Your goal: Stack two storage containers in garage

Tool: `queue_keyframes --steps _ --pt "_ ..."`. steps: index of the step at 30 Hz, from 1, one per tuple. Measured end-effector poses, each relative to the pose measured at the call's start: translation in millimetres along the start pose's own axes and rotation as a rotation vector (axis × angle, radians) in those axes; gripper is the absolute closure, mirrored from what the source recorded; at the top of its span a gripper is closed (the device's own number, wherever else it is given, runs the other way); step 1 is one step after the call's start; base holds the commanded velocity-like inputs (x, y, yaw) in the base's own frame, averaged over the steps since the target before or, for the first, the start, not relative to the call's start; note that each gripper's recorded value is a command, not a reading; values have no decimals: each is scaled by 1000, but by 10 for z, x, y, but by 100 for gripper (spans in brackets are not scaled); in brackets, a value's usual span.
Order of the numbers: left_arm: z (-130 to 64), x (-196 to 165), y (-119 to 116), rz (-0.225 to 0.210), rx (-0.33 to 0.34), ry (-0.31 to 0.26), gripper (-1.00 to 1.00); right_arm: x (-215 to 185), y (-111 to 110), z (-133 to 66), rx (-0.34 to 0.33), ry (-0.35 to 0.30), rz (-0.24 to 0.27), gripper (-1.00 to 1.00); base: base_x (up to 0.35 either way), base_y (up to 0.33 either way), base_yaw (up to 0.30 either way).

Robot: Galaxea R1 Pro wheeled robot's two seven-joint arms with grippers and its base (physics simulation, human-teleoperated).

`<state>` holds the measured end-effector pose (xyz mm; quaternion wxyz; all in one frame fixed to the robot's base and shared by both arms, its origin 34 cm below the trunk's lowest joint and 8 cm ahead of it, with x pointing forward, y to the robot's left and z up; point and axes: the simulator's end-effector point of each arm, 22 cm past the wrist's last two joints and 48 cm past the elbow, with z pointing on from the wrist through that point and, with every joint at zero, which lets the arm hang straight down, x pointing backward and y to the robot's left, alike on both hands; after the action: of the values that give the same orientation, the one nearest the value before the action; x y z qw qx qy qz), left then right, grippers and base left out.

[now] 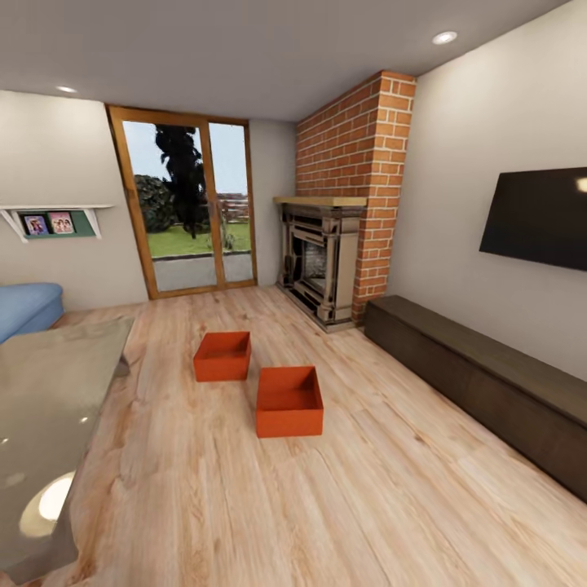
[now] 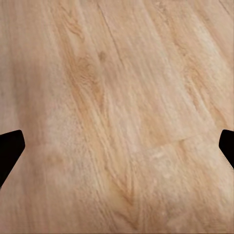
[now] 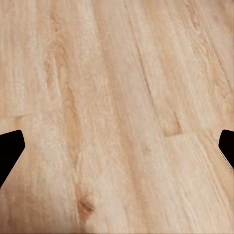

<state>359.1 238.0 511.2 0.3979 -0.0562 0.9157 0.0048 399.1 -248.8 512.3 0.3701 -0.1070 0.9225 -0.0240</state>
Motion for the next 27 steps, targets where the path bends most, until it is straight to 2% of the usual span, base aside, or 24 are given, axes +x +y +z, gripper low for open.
queue_keyframes --steps 27 --pt "-1 2 0 0 0 0 -100 -3 -8 0 4 -1 0 -100 326 0 1"
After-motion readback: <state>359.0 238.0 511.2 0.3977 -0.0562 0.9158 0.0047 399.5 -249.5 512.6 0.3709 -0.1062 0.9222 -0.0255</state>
